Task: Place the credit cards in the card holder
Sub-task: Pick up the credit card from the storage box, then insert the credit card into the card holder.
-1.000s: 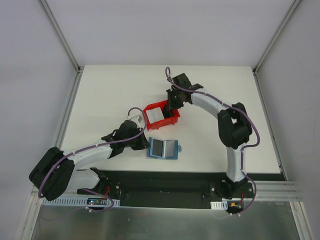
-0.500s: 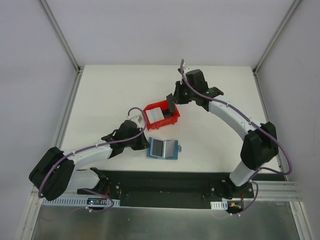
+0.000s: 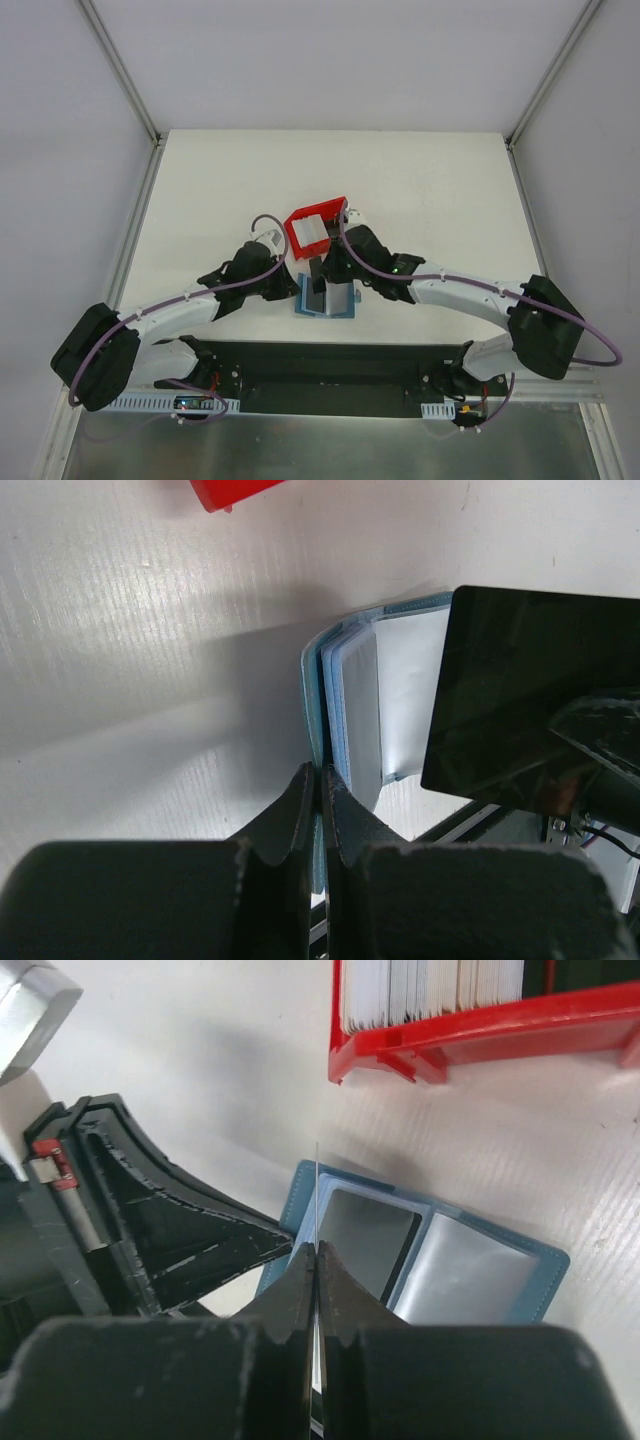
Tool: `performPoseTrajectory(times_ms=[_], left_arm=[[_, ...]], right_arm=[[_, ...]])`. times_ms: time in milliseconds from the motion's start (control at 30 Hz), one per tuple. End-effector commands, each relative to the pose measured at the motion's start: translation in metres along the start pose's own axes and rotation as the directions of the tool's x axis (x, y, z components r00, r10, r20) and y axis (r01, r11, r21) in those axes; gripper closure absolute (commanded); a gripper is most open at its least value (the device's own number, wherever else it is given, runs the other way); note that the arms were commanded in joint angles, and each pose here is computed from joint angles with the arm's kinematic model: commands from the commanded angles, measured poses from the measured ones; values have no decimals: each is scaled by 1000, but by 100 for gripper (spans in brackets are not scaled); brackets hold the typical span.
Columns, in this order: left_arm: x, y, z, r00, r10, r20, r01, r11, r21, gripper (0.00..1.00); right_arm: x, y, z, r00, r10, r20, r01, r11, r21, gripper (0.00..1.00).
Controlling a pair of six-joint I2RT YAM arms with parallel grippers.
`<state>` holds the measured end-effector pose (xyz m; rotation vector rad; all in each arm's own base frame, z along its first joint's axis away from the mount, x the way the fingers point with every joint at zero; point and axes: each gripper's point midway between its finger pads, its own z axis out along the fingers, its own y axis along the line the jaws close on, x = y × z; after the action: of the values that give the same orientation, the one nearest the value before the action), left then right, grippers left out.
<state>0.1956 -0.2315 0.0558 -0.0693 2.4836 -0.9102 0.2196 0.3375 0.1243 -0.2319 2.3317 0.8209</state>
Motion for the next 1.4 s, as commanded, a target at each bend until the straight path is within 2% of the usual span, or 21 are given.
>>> performPoseTrajectory(times_ms=[0, 633, 967, 1167, 1367], left_arm=[[0, -3, -6, 999, -34, 11, 33, 999, 26, 100], [0, -1, -7, 999, -33, 28, 32, 999, 29, 100], [-1, -3, -7, 999, -26, 29, 25, 999, 34, 100], [-1, -4, -6, 999, -25, 23, 24, 999, 37, 100], [-1, -4, -7, 999, -24, 26, 23, 999, 36, 100]], right_arm=[[-31, 13, 1, 975, 106, 195, -107, 994, -4, 100], [7, 21, 24, 989, 116, 92, -116, 993, -2, 100], [13, 23, 29, 992, 115, 56, -115, 993, -6, 100], [10, 30, 24, 995, 66, 73, -66, 998, -2, 100], [18, 22, 29, 998, 46, 32, -48, 997, 52, 100]])
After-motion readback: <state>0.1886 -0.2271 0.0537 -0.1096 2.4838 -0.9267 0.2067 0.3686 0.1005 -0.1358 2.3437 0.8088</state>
